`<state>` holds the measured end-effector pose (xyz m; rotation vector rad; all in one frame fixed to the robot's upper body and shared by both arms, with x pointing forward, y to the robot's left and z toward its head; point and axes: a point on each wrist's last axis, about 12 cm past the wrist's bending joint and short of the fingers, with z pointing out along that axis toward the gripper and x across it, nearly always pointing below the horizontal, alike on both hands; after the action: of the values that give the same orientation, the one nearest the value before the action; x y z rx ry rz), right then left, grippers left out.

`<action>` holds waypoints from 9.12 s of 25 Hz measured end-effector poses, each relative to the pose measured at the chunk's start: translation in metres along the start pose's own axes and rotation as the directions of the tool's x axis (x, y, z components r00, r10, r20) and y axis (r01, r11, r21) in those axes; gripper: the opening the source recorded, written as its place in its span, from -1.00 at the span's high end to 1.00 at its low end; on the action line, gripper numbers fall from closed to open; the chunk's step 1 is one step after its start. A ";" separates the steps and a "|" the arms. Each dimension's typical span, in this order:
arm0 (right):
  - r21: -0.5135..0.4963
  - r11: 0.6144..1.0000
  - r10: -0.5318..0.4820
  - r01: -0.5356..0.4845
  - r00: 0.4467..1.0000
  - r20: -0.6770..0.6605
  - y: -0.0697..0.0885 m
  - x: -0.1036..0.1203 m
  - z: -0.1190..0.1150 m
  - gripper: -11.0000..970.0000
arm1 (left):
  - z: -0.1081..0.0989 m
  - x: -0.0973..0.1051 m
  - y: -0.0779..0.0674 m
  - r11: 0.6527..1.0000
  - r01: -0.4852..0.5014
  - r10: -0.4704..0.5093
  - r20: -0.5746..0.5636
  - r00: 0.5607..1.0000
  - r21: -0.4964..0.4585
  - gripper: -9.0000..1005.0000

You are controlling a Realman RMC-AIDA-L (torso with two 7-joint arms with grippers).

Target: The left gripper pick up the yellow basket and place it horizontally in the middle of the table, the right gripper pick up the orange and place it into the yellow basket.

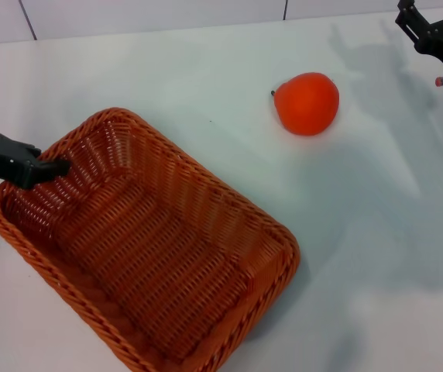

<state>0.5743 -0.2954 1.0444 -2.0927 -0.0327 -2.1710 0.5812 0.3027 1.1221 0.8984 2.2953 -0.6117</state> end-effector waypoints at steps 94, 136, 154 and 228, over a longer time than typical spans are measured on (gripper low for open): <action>0.007 1.000 -0.003 0.003 1.000 0.007 -0.002 0.001 0.005 -0.84 | -0.019 0.060 0.023 0.638 0.770 -0.730 0.344 0.591 0.031 0.65; 0.287 0.957 -0.114 0.039 0.961 0.252 -0.056 -0.029 0.009 -0.81 | -0.054 0.069 0.012 0.882 0.454 0.022 0.973 0.229 -0.126 -0.80; 0.329 0.944 -0.157 0.037 0.925 0.347 -0.065 -0.038 0.012 -0.80 | -0.063 0.089 0.008 0.829 0.509 0.179 0.972 0.153 -0.232 -0.80; 0.714 0.699 -0.049 0.030 0.999 0.006 -0.152 0.030 0.033 -0.94 | -0.059 0.104 0.007 0.776 0.569 0.220 0.963 0.159 -0.271 -0.80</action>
<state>0.5902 -0.1437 1.0865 -1.6435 -0.8016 -1.7192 0.5029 0.3891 1.0941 -0.2373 1.1138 -0.3069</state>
